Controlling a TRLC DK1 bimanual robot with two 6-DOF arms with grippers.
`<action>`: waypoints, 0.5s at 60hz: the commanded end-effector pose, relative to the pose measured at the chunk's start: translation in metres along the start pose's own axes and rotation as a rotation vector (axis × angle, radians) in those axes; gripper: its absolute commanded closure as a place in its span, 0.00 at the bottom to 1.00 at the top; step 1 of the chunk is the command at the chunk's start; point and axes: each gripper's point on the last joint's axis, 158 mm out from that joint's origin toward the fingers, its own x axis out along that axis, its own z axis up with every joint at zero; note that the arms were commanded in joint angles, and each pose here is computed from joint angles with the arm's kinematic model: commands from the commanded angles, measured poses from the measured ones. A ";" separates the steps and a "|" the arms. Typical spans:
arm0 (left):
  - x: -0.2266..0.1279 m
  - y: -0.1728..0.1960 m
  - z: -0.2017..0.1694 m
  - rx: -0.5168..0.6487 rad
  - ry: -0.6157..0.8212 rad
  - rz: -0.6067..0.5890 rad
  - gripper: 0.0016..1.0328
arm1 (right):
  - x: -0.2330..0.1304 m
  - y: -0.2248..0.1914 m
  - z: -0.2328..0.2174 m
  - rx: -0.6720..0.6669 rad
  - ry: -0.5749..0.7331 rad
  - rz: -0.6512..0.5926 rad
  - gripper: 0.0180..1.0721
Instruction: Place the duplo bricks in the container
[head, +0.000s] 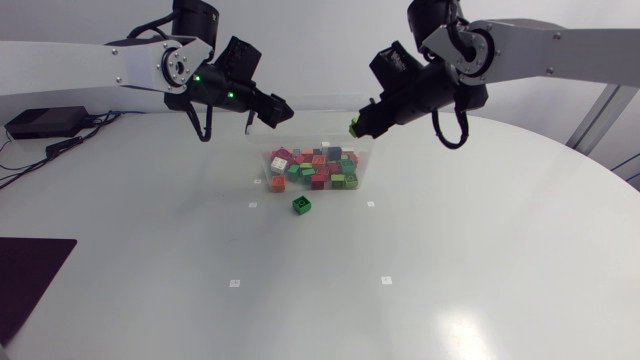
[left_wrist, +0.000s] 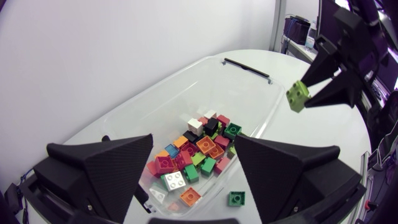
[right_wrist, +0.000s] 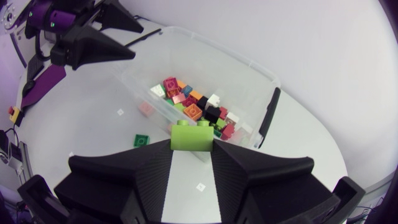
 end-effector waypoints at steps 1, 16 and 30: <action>-0.018 -0.006 0.001 0.029 -0.020 -0.015 0.05 | -0.006 -0.008 0.015 -0.013 -0.031 -0.009 0.85; -0.055 -0.028 -0.019 0.086 -0.053 -0.087 0.05 | 0.003 -0.019 0.038 -0.018 -0.080 -0.016 0.85; -0.063 -0.058 -0.054 0.169 -0.032 -0.182 0.05 | 0.019 -0.028 0.051 -0.024 -0.108 -0.020 0.85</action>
